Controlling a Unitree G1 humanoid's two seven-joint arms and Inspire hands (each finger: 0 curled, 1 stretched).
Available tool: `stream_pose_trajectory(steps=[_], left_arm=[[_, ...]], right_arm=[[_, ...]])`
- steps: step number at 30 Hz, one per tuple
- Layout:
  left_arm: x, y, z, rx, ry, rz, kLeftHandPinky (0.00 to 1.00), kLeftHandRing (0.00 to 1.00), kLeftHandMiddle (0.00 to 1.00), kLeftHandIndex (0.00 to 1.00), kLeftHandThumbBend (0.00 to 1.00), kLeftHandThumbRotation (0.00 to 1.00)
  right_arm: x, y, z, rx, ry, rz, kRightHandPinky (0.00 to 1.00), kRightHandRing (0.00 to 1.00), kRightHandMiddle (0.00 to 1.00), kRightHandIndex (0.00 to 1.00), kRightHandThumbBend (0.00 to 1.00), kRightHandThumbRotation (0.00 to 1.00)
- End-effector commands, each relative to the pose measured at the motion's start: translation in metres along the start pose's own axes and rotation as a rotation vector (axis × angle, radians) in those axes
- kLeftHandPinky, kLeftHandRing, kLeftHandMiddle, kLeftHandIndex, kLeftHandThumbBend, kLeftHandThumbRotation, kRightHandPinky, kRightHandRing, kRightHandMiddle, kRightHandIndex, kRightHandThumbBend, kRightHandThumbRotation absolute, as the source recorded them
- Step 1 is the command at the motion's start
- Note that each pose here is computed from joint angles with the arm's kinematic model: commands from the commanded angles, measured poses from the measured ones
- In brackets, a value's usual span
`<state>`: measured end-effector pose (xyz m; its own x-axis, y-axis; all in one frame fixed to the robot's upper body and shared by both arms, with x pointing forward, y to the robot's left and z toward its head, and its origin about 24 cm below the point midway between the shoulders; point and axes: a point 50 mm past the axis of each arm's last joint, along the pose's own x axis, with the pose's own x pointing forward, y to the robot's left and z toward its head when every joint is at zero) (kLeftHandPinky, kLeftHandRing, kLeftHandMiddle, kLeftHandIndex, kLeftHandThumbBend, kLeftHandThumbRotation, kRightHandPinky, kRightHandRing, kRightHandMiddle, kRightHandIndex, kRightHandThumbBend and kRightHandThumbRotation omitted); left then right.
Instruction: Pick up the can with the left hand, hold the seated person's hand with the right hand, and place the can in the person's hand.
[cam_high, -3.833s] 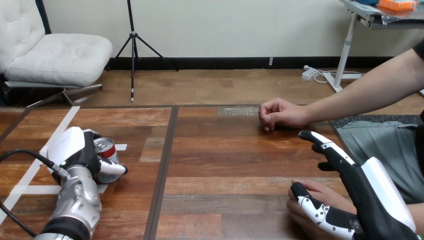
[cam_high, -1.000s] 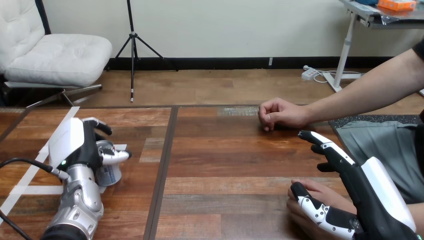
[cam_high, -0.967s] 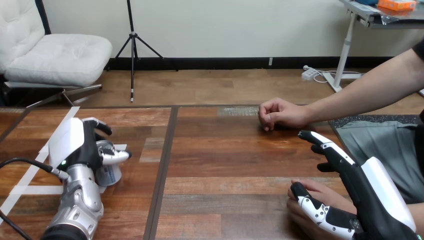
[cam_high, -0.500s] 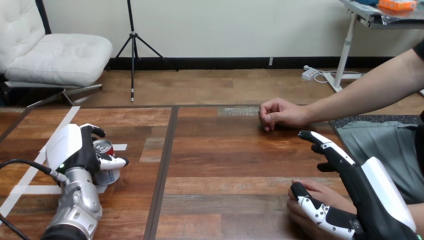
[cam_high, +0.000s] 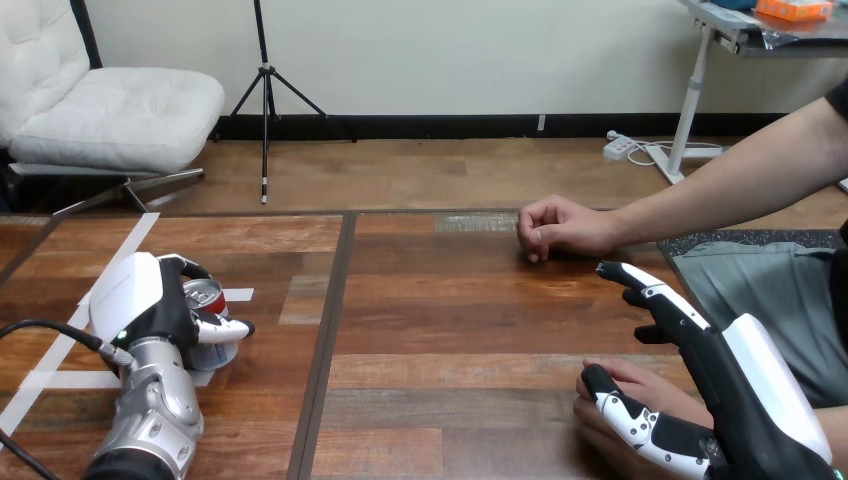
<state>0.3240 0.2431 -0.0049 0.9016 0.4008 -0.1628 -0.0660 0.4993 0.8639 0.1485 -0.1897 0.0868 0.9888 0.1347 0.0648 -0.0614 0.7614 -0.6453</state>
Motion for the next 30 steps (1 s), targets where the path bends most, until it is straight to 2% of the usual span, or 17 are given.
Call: stream_pose_trajectory(steps=[1,23,30], left_arm=[[0.0077,0.0142,0.0197,0.004,-0.073,0.057,0.46,0.55,0.61,0.64,0.87,0.00],[0.0061,0.0141,0.0182,-0.052,-0.087,0.087,0.47,0.53,0.56,0.59,0.80,0.00],[0.0051,0.0150,0.0177,-0.059,-0.114,0.105,0.46,0.51,0.53,0.56,0.79,0.00]], right_arm=[[0.0081,-0.0091,0.0125,-0.020,-0.084,-0.033,0.78,0.90,0.92,0.88,0.35,0.00],[0.0082,-0.0092,0.0129,-0.024,-0.083,-0.031,0.79,0.90,0.92,0.89,0.35,0.00],[0.0085,-0.0094,0.0129,-0.027,-0.091,-0.032,0.79,0.90,0.92,0.89,0.35,0.00]])
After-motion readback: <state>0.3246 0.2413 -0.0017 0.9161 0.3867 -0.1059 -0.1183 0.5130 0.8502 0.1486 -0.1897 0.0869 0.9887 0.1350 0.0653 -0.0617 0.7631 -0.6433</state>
